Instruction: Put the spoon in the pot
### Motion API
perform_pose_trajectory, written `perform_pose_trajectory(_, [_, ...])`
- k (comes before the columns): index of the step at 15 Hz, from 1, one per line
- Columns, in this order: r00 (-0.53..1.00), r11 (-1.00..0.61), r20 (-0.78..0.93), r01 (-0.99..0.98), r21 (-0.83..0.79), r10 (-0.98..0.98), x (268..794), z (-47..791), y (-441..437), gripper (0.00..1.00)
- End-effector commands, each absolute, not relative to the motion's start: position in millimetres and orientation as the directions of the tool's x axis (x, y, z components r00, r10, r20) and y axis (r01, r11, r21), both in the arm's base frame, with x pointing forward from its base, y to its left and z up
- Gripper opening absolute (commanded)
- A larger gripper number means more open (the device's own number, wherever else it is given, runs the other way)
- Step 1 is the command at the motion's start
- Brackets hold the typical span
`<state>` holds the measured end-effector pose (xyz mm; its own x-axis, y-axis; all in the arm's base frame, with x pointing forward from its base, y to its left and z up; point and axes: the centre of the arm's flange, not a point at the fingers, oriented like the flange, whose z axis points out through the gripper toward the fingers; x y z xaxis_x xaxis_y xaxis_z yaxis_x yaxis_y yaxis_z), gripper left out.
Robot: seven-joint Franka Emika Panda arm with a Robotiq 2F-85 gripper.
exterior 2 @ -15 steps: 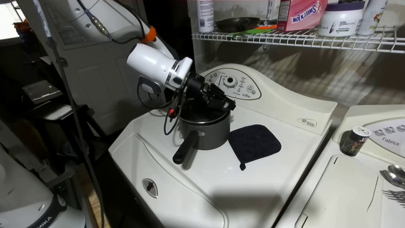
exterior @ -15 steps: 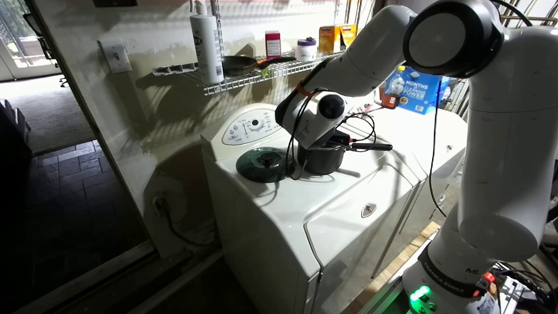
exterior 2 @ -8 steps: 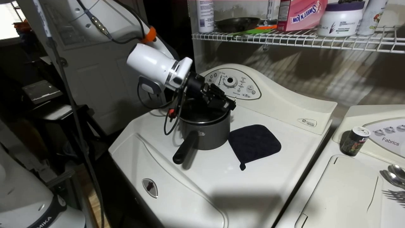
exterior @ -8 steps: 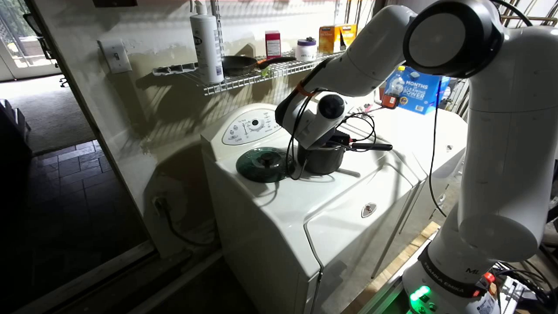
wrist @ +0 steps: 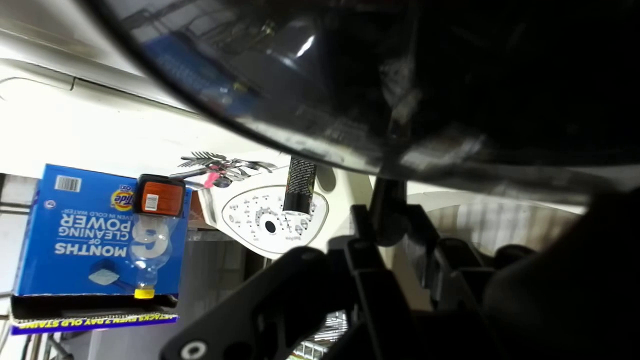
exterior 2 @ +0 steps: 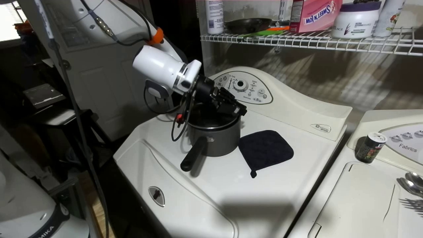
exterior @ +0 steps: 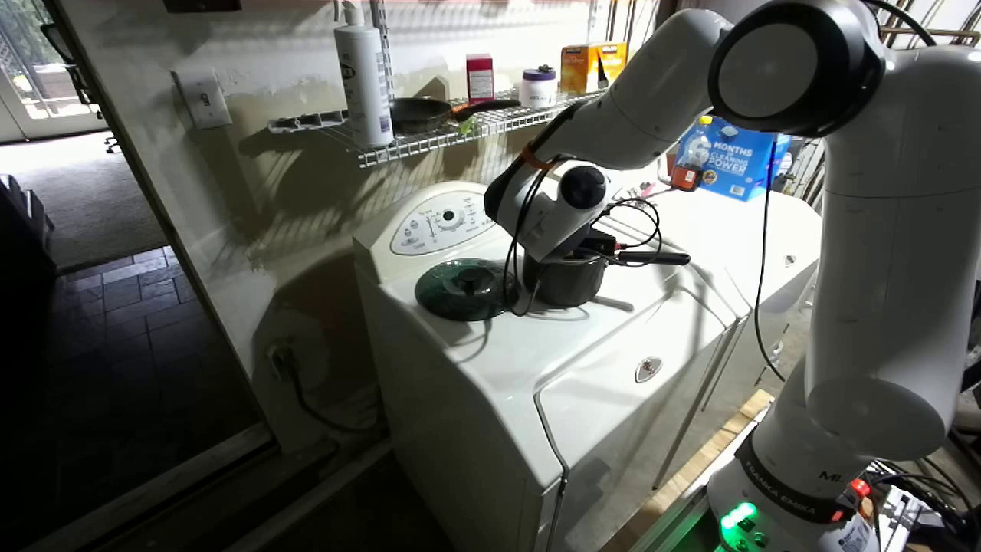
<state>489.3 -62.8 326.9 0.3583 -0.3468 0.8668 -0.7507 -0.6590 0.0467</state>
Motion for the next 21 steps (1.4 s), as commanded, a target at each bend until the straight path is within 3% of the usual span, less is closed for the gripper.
perform_pose_trajectory(1, [0.369, -0.647, 0.86, -0.76, 0.06, -0.353, 501.0, 329.0, -64.5, 0.05])
perform_pose_trajectory(4, [0.368, -0.646, 0.861, -0.761, 0.061, -0.352, 501.3, 329.5, -64.8, 0.06])
perform_pose_trajectory(7, [0.368, -0.645, 0.861, -0.761, 0.062, -0.351, 501.3, 330.2, -65.4, 0.48])
perform_pose_trajectory(14, [0.362, -0.642, 0.864, -0.765, 0.06, -0.351, 500.8, 333.7, -69.2, 0.95])
perform_pose_trajectory(16, [0.36, -0.643, 0.865, -0.764, 0.059, -0.349, 500.3, 336.0, -69.7, 1.0])
perform_pose_trajectory(21, [0.35, -0.646, 0.872, -0.762, 0.052, -0.343, 494.3, 342.1, -68.3, 1.0])
